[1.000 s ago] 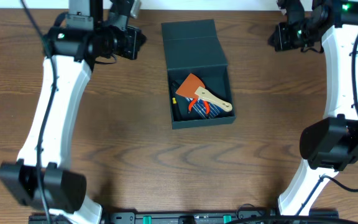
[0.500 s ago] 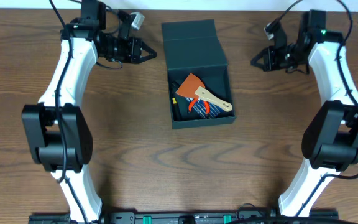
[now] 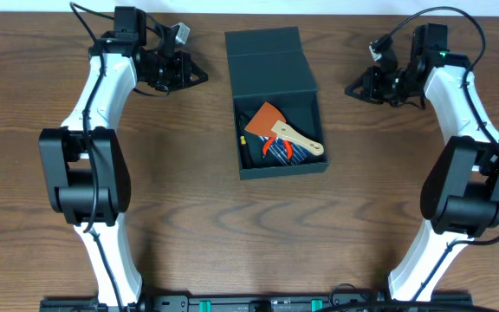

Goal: Pack container
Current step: 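Move both grippers to the box lid's left and right edges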

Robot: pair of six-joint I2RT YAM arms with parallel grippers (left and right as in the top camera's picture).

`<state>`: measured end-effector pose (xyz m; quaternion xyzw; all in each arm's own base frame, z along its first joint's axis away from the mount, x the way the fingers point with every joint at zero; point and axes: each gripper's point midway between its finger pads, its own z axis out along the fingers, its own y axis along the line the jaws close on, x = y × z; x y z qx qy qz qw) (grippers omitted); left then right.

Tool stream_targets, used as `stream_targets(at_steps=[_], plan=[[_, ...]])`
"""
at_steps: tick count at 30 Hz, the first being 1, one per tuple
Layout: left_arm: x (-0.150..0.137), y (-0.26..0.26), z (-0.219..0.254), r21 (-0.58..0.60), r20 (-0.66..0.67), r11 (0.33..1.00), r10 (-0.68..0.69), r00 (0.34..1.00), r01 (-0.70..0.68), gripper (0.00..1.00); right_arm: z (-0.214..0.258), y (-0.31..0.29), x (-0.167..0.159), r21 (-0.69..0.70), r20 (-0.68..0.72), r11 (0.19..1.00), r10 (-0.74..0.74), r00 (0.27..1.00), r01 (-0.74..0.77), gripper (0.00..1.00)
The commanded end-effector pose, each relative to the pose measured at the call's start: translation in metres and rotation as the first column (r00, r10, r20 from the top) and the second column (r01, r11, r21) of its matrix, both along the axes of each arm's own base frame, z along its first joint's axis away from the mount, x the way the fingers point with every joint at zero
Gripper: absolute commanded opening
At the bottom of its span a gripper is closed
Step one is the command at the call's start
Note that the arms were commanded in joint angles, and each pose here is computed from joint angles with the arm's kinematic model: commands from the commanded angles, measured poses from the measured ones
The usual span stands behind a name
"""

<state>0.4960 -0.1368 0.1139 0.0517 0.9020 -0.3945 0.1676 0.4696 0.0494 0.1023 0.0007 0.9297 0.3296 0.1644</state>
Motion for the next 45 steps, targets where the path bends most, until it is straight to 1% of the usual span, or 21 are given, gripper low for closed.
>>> stream_targets(at_steps=[1, 4, 8, 12, 17, 20, 24, 27, 30, 33, 36, 42, 45], plan=[[0.003, 0.003, -0.024, -0.014, -0.047, 1.0, 0.016, 0.999, -0.017, 0.06, -0.02, 0.008, 0.0, 0.045, -0.083, 0.998, -0.036, 0.996, 0.04, 0.01], [0.006, -0.003, -0.032, -0.063, -0.051, 0.998, 0.002, 0.999, -0.006, 0.06, -0.028, 0.009, 0.005, 0.046, -0.079, 0.998, -0.035, 0.996, 0.039, 0.01], [0.01, -0.006, -0.048, -0.091, -0.082, 0.996, 0.008, 0.997, -0.016, 0.06, -0.033, 0.011, 0.015, 0.064, -0.072, 0.996, -0.065, 0.995, 0.069, 0.01], [0.012, -0.012, -0.054, -0.146, -0.079, 0.989, -0.014, 0.997, 0.002, 0.06, -0.039, 0.012, 0.024, 0.081, -0.077, 0.991, -0.1, 0.992, 0.107, 0.01], [0.018, -0.013, -0.065, -0.16, -0.105, 0.987, 0.012, 0.994, -0.029, 0.06, -0.056, 0.015, 0.031, 0.098, -0.117, 0.984, -0.138, 0.984, 0.149, 0.01], [0.02, -0.014, -0.07, -0.17, -0.121, 0.984, 0.023, 0.992, -0.044, 0.06, -0.069, 0.019, 0.032, 0.136, -0.156, 0.976, -0.148, 0.977, 0.17, 0.01], [0.019, -0.019, -0.072, -0.172, -0.123, 0.984, 0.014, 0.992, -0.035, 0.06, -0.084, 0.025, 0.032, 0.178, -0.186, 0.97, -0.133, 0.974, 0.166, 0.01], [0.019, -0.024, -0.071, -0.173, -0.108, 0.985, 0.003, 0.994, -0.022, 0.06, -0.092, 0.025, 0.033, 0.183, -0.196, 0.968, -0.136, 0.971, 0.172, 0.01], [0.019, -0.031, -0.071, -0.174, -0.098, 0.985, -0.01, 0.995, -0.008, 0.06, -0.092, 0.027, 0.035, 0.193, -0.186, 0.967, -0.132, 0.974, 0.168, 0.01], [0.018, -0.036, -0.069, -0.185, -0.09, 0.983, -0.024, 0.996, 0.007, 0.06, -0.083, 0.036, 0.041, 0.242, -0.142, 0.961, -0.101, 0.985, 0.134, 0.01], [0.017, -0.042, -0.064, -0.246, -0.072, 0.969, -0.059, 0.996, 0.04, 0.06, -0.078, 0.042, 0.046, 0.265, -0.119, 0.957, -0.092, 0.989, 0.121, 0.01], [0.011, -0.046, -0.083, -0.287, -0.14, 0.957, -0.073, 0.987, 0.03, 0.06, -0.077, 0.047, 0.047, 0.265, -0.11, 0.958, -0.084, 0.99, 0.11, 0.01], [0.008, -0.048, -0.09, -0.288, -0.155, 0.957, -0.078, 0.985, 0.031, 0.06, -0.077, 0.047, 0.047, 0.265, -0.108, 0.958, -0.084, 0.991, 0.11, 0.01]])
